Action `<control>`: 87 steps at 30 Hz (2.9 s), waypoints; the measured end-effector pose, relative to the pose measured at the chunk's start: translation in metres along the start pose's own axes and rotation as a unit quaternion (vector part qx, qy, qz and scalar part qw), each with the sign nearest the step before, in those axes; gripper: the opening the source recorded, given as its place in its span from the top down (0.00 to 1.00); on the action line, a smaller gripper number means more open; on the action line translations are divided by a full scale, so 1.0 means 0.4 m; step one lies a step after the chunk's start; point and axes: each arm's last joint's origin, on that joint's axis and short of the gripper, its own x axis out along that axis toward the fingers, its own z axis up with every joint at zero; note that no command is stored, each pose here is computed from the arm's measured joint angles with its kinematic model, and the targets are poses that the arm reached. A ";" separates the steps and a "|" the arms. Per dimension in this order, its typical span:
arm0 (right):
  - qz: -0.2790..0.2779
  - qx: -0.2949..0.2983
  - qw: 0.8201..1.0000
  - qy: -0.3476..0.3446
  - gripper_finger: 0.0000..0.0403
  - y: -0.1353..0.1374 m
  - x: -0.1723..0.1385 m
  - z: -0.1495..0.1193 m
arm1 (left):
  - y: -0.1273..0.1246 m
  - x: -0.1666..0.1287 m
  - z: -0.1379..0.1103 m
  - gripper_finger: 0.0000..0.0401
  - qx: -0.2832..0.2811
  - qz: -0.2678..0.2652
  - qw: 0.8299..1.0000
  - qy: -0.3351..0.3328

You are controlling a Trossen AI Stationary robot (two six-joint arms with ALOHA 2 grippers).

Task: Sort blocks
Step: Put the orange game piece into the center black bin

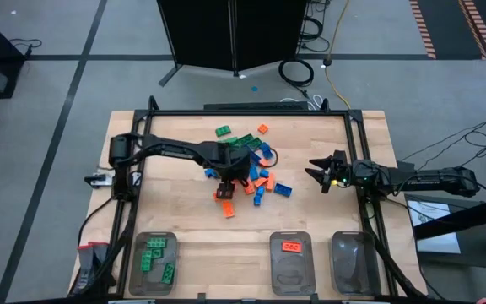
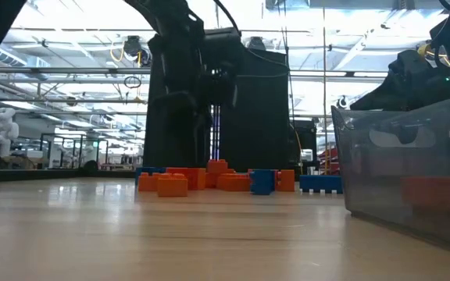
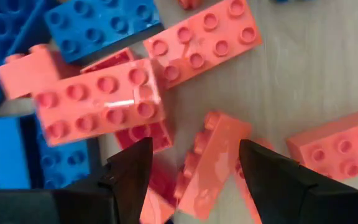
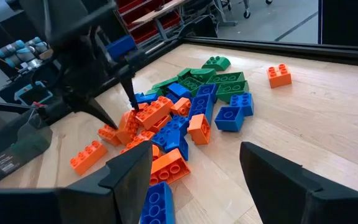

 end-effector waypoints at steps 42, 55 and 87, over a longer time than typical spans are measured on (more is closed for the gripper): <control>-0.002 -0.001 1.000 -0.001 0.41 0.000 0.000 0.000 | -0.263 -0.385 0.249 0.66 -0.018 -0.098 0.909 -0.404; -0.003 0.000 1.000 0.001 0.41 0.000 0.001 -0.001 | -0.365 -0.186 0.330 0.66 -0.033 -0.179 0.902 -0.392; 0.009 0.044 0.998 0.050 0.41 0.000 0.013 -0.018 | -0.437 -0.048 0.356 0.28 -0.021 -0.275 0.887 -0.370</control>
